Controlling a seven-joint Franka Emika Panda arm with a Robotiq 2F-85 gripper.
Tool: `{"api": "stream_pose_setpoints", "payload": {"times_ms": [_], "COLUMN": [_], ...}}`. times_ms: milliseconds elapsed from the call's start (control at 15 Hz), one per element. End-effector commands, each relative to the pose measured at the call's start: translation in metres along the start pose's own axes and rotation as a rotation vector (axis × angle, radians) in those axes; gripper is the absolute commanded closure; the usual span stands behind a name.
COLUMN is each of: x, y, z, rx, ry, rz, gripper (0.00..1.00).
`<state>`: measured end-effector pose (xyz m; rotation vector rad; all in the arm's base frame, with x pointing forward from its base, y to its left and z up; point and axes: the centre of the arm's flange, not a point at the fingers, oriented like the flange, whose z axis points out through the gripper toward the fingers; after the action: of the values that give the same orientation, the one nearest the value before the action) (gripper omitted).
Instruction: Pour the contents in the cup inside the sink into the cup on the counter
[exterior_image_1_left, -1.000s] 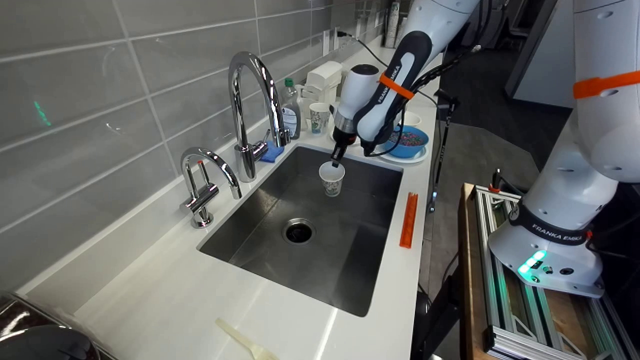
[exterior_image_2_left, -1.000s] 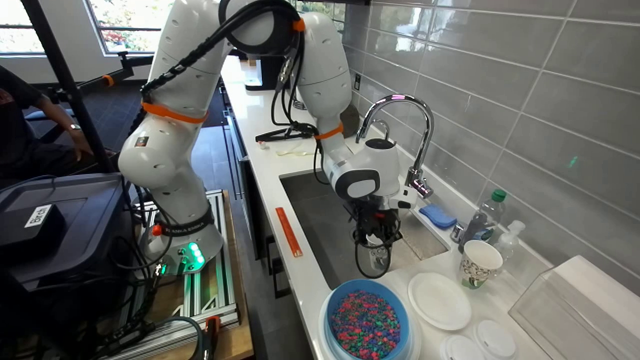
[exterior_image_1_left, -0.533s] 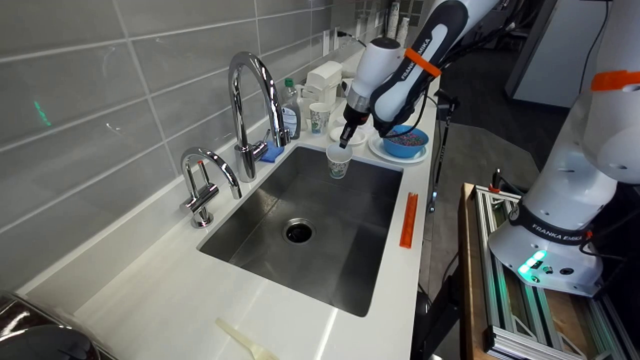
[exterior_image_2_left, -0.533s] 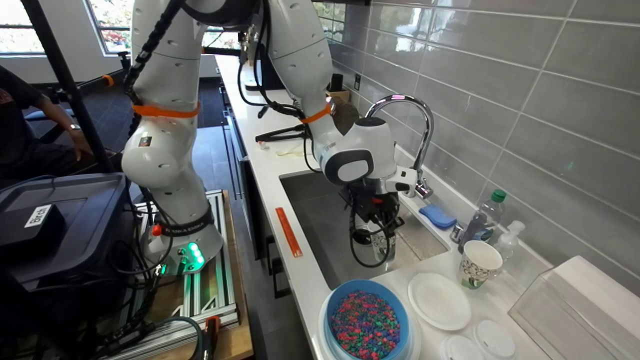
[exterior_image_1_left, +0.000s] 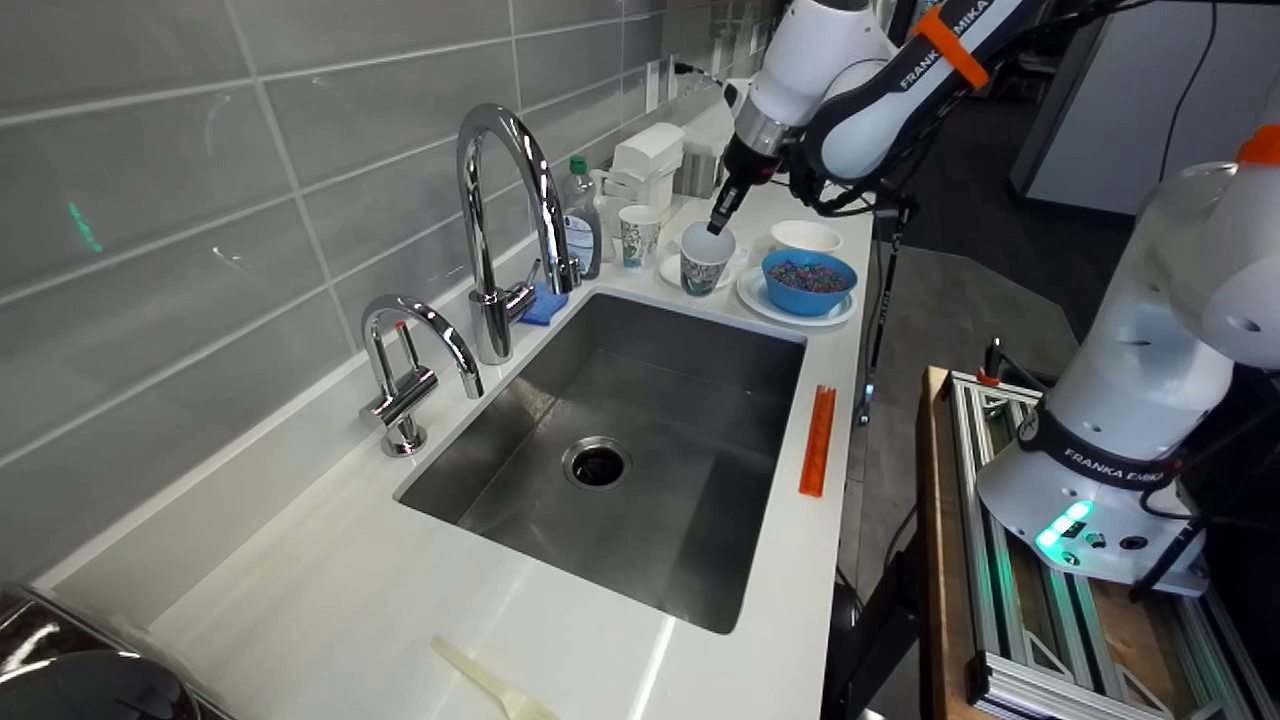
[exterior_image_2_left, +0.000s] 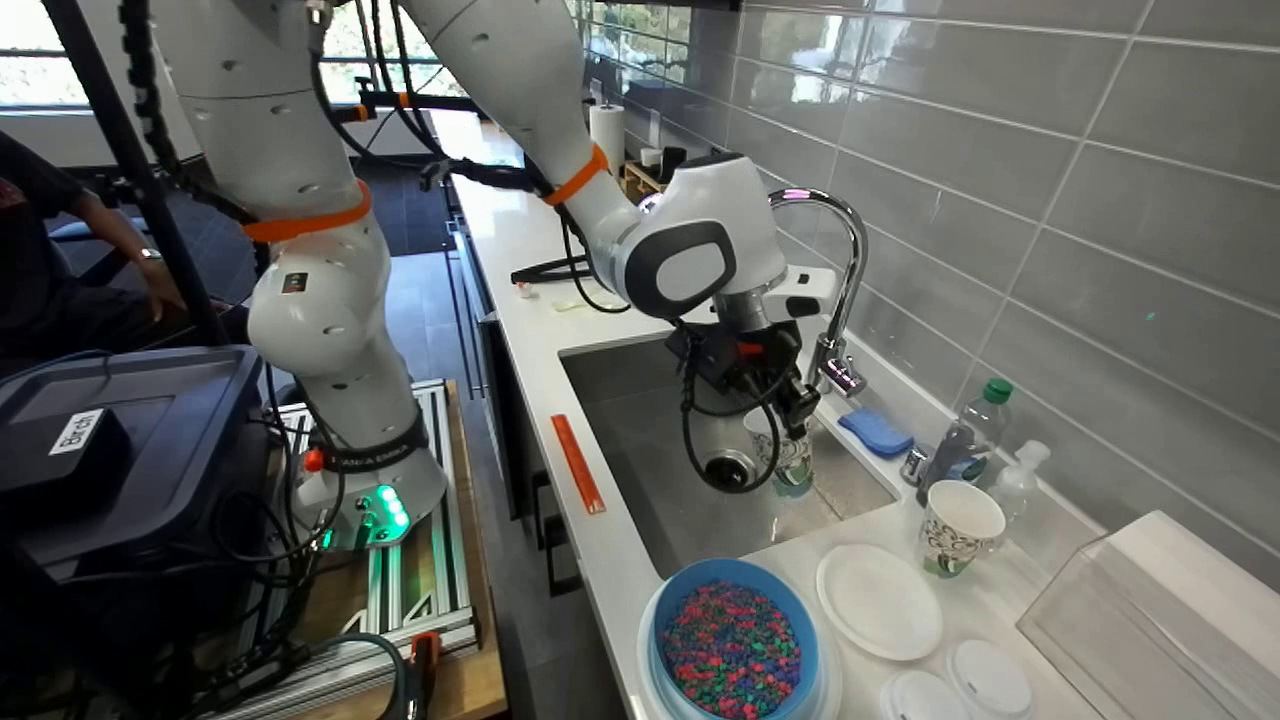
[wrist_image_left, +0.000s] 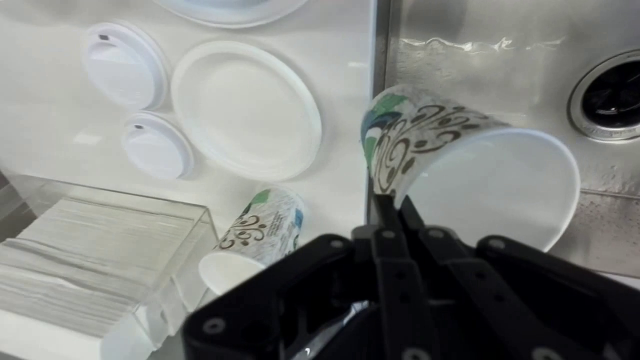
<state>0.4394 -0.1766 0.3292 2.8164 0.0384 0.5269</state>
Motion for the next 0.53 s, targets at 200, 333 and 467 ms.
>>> {"api": "stream_pose_setpoints", "payload": {"times_ms": [200, 333, 467], "x": [0.008, 0.010, 0.013], "y": [0.024, 0.028, 0.034], "z": [-0.062, -0.054, -0.062], "rx": [-0.108, -0.077, -0.094], "ry": [0.045, 0.053, 0.063], "rz": [0.158, 0.139, 0.161], "gripper": [0.99, 0.96, 0.96]}}
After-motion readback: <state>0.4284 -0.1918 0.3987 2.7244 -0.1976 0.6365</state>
